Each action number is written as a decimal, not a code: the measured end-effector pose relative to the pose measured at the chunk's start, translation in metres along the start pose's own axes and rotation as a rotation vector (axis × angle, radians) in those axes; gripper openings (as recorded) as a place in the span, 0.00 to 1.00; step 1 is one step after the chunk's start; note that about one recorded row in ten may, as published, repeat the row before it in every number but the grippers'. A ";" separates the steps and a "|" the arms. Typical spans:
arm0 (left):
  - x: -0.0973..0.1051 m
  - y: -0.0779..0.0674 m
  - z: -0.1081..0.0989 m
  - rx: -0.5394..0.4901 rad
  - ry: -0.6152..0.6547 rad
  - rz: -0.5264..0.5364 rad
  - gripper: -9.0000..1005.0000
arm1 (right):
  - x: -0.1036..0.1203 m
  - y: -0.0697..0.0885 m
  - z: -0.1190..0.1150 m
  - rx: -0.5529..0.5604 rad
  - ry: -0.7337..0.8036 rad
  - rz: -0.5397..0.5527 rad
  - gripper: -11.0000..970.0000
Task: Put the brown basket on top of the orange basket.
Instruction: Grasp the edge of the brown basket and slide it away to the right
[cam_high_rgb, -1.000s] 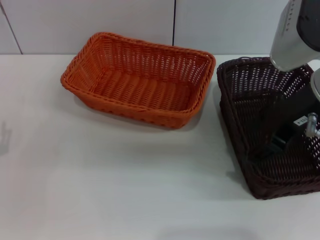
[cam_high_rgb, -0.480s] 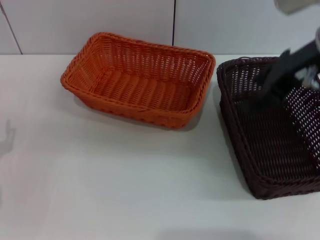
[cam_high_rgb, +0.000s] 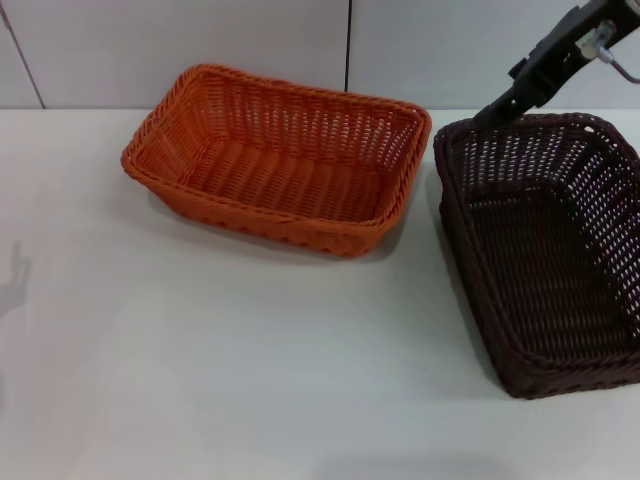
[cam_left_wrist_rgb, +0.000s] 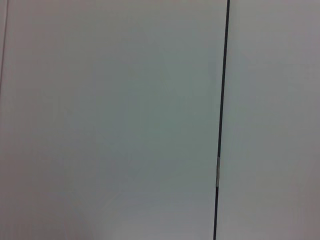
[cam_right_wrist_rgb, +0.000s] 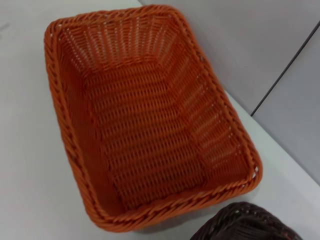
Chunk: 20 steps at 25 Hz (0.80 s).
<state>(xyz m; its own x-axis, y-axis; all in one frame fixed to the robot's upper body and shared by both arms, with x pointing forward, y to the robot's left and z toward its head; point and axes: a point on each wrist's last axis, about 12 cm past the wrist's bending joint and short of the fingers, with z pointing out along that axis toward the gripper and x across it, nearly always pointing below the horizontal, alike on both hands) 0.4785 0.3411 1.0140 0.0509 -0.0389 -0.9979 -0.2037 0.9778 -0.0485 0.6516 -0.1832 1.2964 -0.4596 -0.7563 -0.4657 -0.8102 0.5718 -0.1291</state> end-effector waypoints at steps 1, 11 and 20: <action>0.001 0.001 0.000 0.000 0.004 0.003 0.77 | -0.003 -0.002 0.000 -0.004 0.002 0.000 0.79; 0.002 0.001 0.002 0.001 0.012 0.008 0.77 | -0.021 0.001 -0.009 -0.078 0.035 -0.027 0.78; 0.002 0.002 0.003 -0.003 0.014 0.014 0.77 | 0.004 0.022 0.001 -0.137 0.161 -0.135 0.79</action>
<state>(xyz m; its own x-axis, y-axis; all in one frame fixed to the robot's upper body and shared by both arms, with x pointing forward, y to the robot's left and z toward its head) 0.4809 0.3436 1.0123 0.0346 -0.0286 -0.9990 -0.2071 0.9777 -0.0351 0.6324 -0.1731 1.2910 -0.3874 -0.8699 -0.3054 -0.9047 0.4224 -0.0556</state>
